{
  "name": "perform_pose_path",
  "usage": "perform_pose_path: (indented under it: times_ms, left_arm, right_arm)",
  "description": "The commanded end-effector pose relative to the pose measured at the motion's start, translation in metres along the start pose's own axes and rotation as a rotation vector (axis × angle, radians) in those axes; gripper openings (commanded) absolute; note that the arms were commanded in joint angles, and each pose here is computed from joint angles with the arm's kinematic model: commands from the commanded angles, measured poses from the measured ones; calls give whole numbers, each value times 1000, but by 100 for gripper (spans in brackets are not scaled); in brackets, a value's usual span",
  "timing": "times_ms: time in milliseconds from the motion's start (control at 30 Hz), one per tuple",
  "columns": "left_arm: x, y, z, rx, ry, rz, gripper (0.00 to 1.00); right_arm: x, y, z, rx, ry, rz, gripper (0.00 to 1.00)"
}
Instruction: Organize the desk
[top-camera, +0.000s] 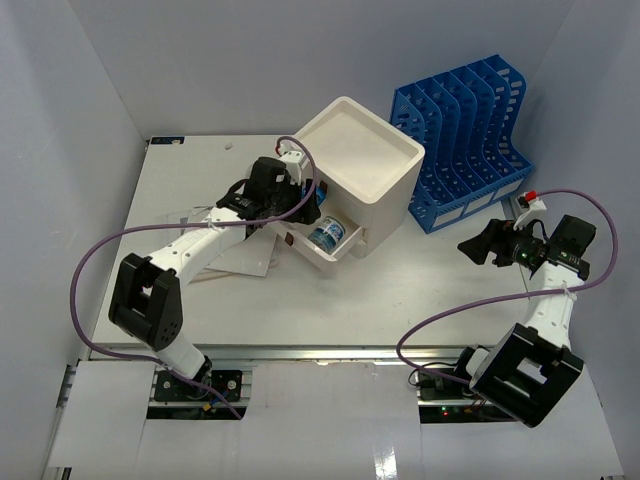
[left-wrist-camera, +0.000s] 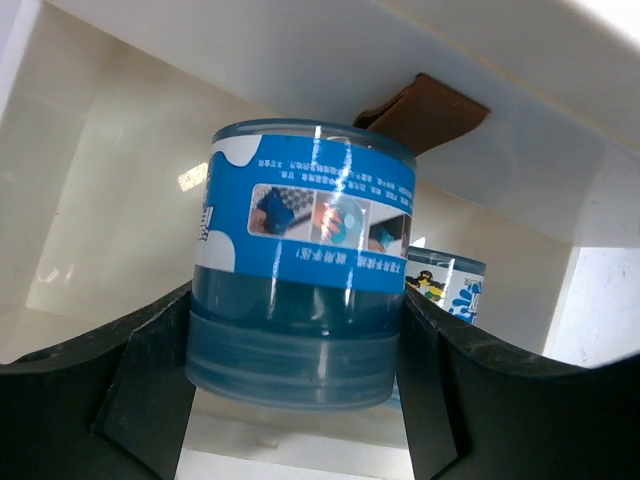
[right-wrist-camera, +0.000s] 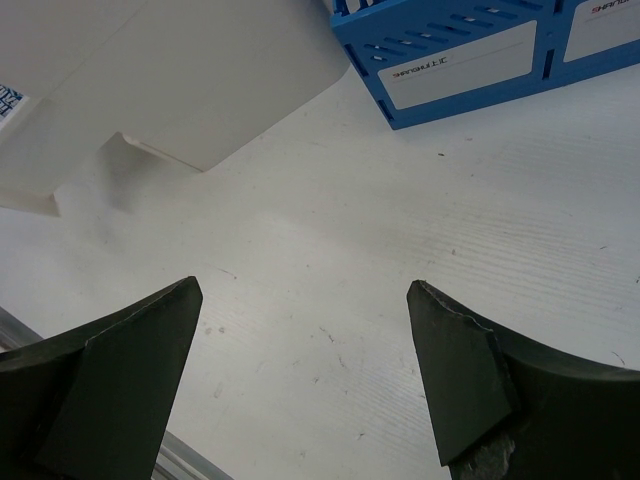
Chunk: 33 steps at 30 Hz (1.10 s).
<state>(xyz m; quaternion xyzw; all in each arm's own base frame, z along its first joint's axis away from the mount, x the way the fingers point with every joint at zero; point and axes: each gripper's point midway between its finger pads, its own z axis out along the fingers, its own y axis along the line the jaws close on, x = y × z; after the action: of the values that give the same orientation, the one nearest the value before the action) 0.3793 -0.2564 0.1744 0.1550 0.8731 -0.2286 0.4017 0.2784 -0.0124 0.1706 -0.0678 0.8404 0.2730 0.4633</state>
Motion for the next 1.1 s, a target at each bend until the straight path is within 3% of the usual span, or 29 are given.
perform_pose_path:
  times_ms: [0,267,467,567,700,800,900,1067]
  left_arm:
    - [-55,-11,-19,21,-148,57,84]
    - [-68,-14,-25,22,-160,89,90]
    - [-98,-14,-66,-15,-284,83,86]
    - [-104,-10,-103,-33,-385,0,74]
    - [-67,5,-132,-28,-431,-160,47]
    - [-49,14,-155,0,-455,-285,39]
    - [-12,25,-150,68,-389,-411,33]
    - [22,28,-134,206,-312,-565,29]
  right_arm:
    - [-1,2,1,-20,-7,-6,90]
    - [0,2,1,-23,-6,-6,90]
    - [1,7,2,-54,-13,-23,90]
    - [0,19,0,-108,-26,-58,90]
    - [-1,34,1,-167,-38,-140,90]
    - [3,59,3,-267,-28,-251,90]
    - [7,97,13,-360,45,-410,90]
    - [-39,148,18,-350,40,-672,91]
